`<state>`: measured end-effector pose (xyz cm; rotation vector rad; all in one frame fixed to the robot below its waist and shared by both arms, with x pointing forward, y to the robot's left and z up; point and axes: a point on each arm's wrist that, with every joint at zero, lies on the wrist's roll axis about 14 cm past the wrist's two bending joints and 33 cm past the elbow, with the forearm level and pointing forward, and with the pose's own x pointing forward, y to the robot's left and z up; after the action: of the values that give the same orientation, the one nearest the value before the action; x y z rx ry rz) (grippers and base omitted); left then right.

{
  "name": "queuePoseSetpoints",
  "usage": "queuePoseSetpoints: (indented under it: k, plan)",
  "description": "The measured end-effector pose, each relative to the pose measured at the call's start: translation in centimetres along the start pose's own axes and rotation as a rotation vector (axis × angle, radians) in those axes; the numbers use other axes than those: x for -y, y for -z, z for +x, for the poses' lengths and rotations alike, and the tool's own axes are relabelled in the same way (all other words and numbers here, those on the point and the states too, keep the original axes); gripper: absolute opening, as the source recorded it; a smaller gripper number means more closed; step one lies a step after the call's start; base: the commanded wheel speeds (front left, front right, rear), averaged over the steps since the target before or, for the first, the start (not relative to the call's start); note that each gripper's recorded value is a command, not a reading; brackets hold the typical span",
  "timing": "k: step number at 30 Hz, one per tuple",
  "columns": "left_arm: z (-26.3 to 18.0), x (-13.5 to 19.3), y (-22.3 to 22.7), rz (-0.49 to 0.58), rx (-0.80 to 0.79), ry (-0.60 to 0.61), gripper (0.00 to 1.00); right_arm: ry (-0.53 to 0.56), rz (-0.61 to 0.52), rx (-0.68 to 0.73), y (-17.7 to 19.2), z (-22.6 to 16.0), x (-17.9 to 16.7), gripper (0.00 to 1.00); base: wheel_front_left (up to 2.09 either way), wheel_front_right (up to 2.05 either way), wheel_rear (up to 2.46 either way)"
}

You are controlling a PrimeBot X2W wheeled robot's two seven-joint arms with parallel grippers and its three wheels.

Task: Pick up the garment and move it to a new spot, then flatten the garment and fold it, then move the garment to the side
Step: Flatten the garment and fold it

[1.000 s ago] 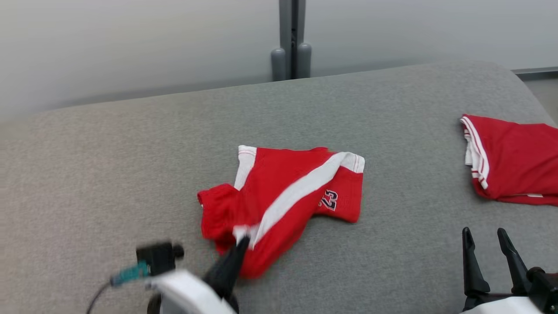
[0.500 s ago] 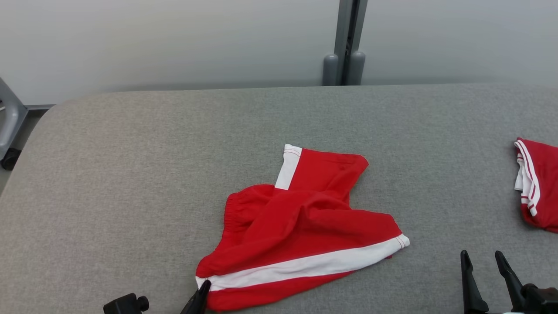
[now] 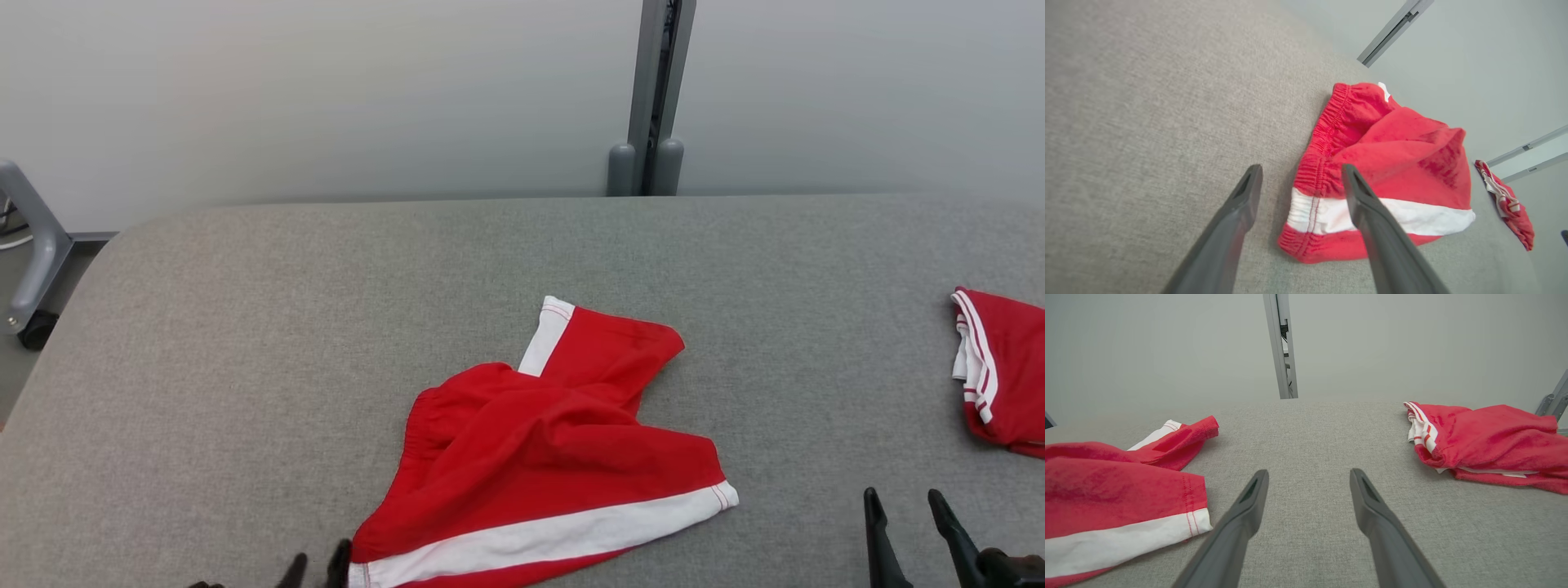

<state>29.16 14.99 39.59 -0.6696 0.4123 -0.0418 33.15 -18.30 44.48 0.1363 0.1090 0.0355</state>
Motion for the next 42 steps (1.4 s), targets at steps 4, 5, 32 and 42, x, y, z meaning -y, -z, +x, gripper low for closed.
queuePoseSetpoints:
  k: [4,5,32,42]
  plan:
    - [-0.2,0.6,-3.3,0.088,0.141,0.006,1.00,0.018,-0.006,0.049,-1.5,-0.2,0.6,1.00,0.00,0.00,0.00]
    - [-0.5,0.7,-3.9,0.109,0.167,0.006,1.00,0.022,-0.011,0.063,-1.9,-0.2,0.8,1.00,0.00,0.00,0.00]
    - [-4.3,1.3,-9.7,0.467,0.460,-0.017,1.00,-0.104,-0.089,0.242,-7.6,-0.1,-3.2,1.00,0.00,0.00,0.00]
    - [-4.0,1.3,-9.5,0.478,0.450,-0.018,1.00,-0.092,-0.090,0.238,-7.5,-0.1,-2.9,1.00,0.00,0.00,0.00]
